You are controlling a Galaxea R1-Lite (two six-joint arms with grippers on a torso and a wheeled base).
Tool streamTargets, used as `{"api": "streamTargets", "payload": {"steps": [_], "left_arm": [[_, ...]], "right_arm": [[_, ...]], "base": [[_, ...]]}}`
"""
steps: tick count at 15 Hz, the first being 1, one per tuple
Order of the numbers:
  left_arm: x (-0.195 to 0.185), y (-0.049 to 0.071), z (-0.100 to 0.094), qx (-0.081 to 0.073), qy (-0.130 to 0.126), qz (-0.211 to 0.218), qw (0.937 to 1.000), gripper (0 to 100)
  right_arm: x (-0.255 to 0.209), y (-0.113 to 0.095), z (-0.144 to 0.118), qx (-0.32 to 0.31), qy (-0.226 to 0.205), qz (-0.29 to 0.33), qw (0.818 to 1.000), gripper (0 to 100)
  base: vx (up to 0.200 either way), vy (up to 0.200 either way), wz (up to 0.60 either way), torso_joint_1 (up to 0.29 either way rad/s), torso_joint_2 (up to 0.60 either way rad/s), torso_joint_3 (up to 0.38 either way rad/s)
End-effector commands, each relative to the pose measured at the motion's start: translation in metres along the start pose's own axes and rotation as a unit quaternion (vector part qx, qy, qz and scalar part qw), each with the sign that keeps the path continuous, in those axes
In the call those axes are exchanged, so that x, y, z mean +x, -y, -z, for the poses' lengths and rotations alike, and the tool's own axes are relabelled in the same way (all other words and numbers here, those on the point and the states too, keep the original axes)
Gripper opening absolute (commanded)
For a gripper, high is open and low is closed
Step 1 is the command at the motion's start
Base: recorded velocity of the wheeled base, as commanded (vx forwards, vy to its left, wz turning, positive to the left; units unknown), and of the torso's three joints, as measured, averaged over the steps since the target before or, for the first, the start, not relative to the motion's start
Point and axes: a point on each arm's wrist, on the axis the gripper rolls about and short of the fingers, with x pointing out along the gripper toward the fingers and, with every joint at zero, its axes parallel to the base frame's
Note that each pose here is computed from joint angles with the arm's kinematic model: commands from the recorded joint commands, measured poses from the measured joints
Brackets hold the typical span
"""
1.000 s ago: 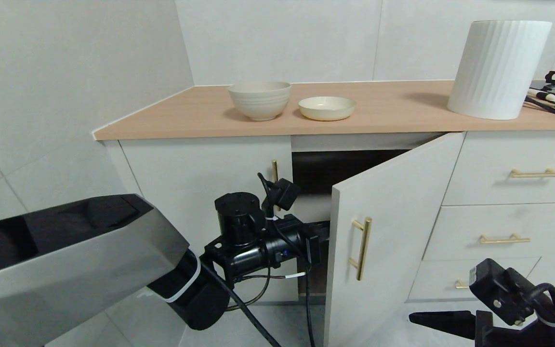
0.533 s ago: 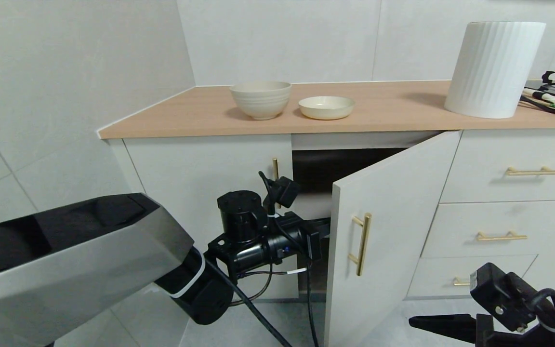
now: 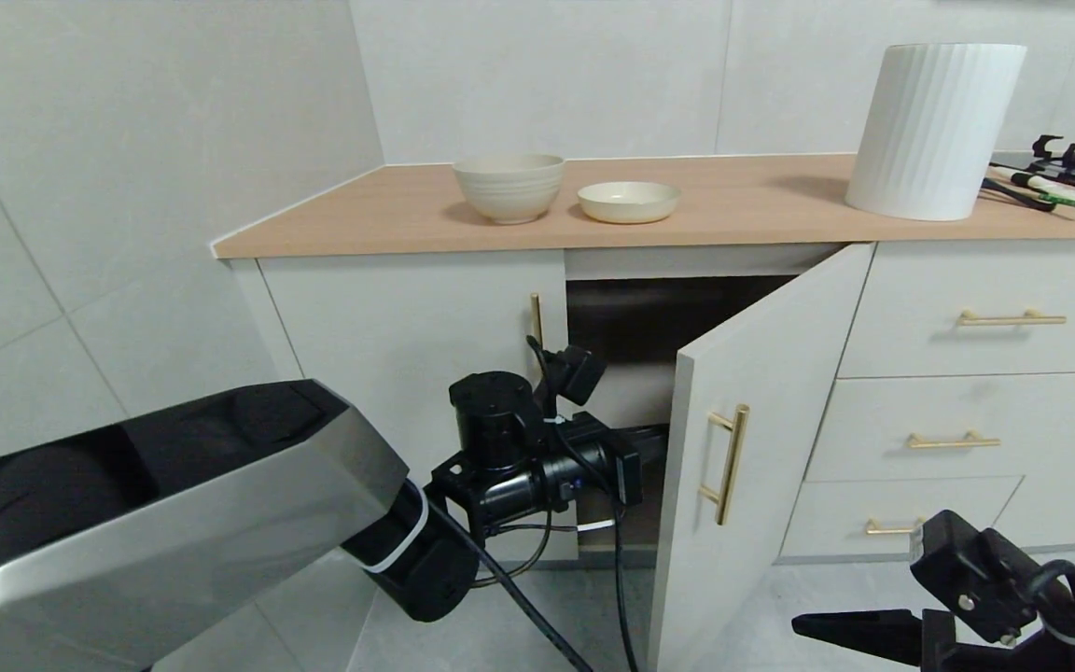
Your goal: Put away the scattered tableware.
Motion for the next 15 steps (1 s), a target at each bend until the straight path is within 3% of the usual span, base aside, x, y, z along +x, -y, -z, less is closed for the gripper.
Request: {"api": "streamTargets", "payload": {"steps": [1, 4, 6, 7, 10, 11, 12, 14, 15], "left_arm": [[0.003, -0.003, 0.003, -0.002, -0.001, -0.002, 1.0, 0], [0.01, -0.009, 0.01, -0.004, -0.003, -0.003, 1.0, 0], [0.022, 0.001, 0.019, -0.003, -0.004, 0.001, 1.0, 0], [0.027, 0.012, 0.023, 0.002, -0.006, 0.014, 0.9999, 0], [0.03, 0.086, 0.044, 0.02, 0.002, 0.115, 0.9932, 0], [0.027, 0.097, 0.047, 0.019, -0.004, 0.126, 0.9918, 0], [0.027, 0.097, 0.046, 0.019, -0.004, 0.125, 0.992, 0], [0.022, 0.071, 0.034, 0.02, 0.01, 0.093, 0.9954, 0], [0.018, 0.064, 0.028, 0.019, 0.013, 0.082, 0.9963, 0]], "right_arm": [[0.0, 0.0, 0.0, 0.0, -0.001, 0.0, 1.0, 100], [0.001, 0.0, 0.0, 0.0, -0.002, 0.0, 1.0, 100], [0.001, 0.0, 0.0, 0.0, -0.002, -0.002, 1.0, 100], [0.0, -0.001, 0.001, -0.002, -0.002, -0.006, 1.0, 100], [-0.008, -0.016, 0.013, -0.03, -0.013, -0.054, 0.998, 100], [-0.016, -0.02, 0.018, -0.057, -0.011, -0.086, 0.995, 100], [-0.021, -0.021, 0.019, -0.069, -0.007, -0.102, 0.992, 100], [-0.021, -0.021, 0.016, -0.07, -0.002, -0.103, 0.992, 100], [-0.02, -0.02, 0.013, -0.067, 0.002, -0.099, 0.993, 100]], "base": [[0.0, 0.0, 0.0, 0.0, 0.0, 0.0], [0.0, 0.0, 0.0, 0.0, 0.0, 0.0], [0.0, 0.0, 0.0, 0.0, 0.0, 0.0], [0.0, 0.0, 0.0, 0.0, 0.0, 0.0], [0.0, 0.0, 0.0, 0.0, 0.0, 0.0], [0.0, 0.0, 0.0, 0.0, 0.0, 0.0], [0.0, 0.0, 0.0, 0.0, 0.0, 0.0], [0.0, 0.0, 0.0, 0.0, 0.0, 0.0], [0.0, 0.0, 0.0, 0.0, 0.0, 0.0]]}}
